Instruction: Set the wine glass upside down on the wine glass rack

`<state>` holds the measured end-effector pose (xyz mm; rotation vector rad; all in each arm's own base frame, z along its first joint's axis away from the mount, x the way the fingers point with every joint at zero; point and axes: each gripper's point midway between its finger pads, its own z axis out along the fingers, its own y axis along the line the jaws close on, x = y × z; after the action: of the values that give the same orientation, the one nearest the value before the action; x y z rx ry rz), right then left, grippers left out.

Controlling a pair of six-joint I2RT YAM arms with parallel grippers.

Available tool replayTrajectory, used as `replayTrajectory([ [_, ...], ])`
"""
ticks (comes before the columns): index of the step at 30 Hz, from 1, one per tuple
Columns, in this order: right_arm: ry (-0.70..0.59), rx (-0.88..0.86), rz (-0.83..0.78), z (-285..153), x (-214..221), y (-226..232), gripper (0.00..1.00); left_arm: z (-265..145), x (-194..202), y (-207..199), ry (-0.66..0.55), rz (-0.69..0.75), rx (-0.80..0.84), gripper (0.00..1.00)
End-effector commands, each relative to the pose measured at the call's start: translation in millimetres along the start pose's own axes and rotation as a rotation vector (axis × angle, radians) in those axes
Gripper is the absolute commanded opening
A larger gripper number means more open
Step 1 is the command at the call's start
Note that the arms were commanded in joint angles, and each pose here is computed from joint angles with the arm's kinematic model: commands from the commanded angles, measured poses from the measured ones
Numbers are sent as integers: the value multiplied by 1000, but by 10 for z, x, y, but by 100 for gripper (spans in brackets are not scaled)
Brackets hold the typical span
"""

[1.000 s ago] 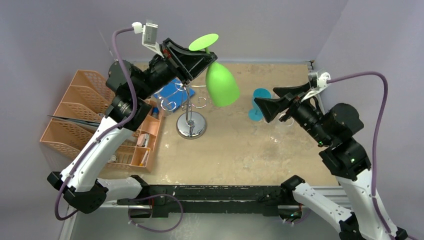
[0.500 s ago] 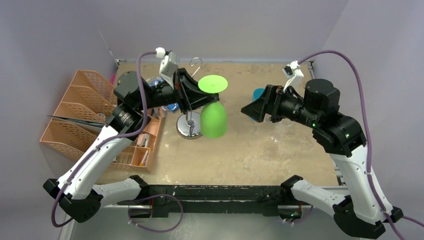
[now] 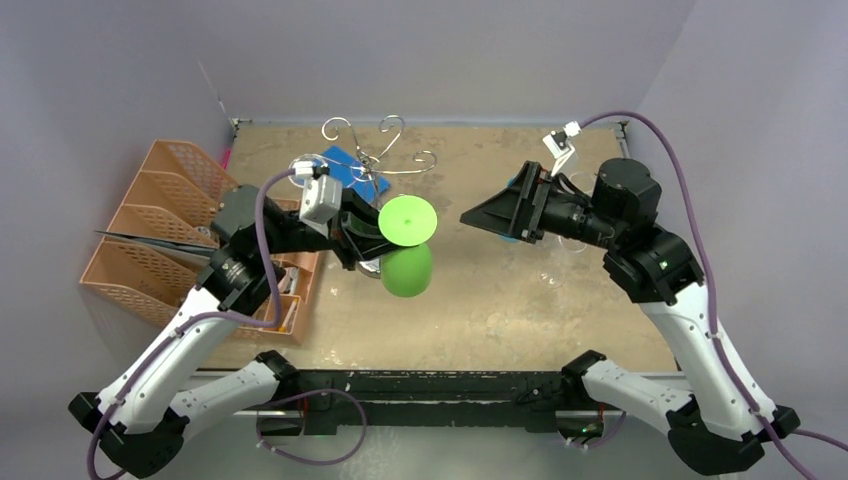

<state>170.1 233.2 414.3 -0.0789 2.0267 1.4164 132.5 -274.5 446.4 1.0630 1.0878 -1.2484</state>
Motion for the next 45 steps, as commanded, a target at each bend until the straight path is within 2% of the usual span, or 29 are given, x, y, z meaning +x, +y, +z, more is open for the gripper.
replayTrajectory([
  [1, 43, -180, 36, 57, -16, 340, 88, 49, 151, 33, 12, 75, 48, 0],
  [6, 103, -244, 101, 153, 25, 392, 88, 75, 326, 87, 41, 76, 60, 0],
  [9, 122, -251, 125, 187, 43, 379, 85, 90, 376, 82, 51, 84, 84, 0],
  [12, 144, -229, 165, 250, 62, 314, 73, 98, 414, 63, 63, 88, 112, 0],
  [16, 170, -225, 203, 331, 74, 266, 63, 87, 450, 66, 66, 102, 112, 0],
  [23, 210, -249, 258, 371, 133, 256, 51, 100, 479, 133, 74, 102, 86, 0],
  [29, 238, -275, 267, 331, 183, 314, 35, 119, 484, 170, 80, 82, 73, 0],
  [36, 282, -322, 277, 304, 214, 413, 33, 137, 502, 186, 90, 57, 73, 0],
  [45, 339, -335, 325, 348, 245, 435, 16, 178, 487, 251, 97, 49, 61, 0],
])
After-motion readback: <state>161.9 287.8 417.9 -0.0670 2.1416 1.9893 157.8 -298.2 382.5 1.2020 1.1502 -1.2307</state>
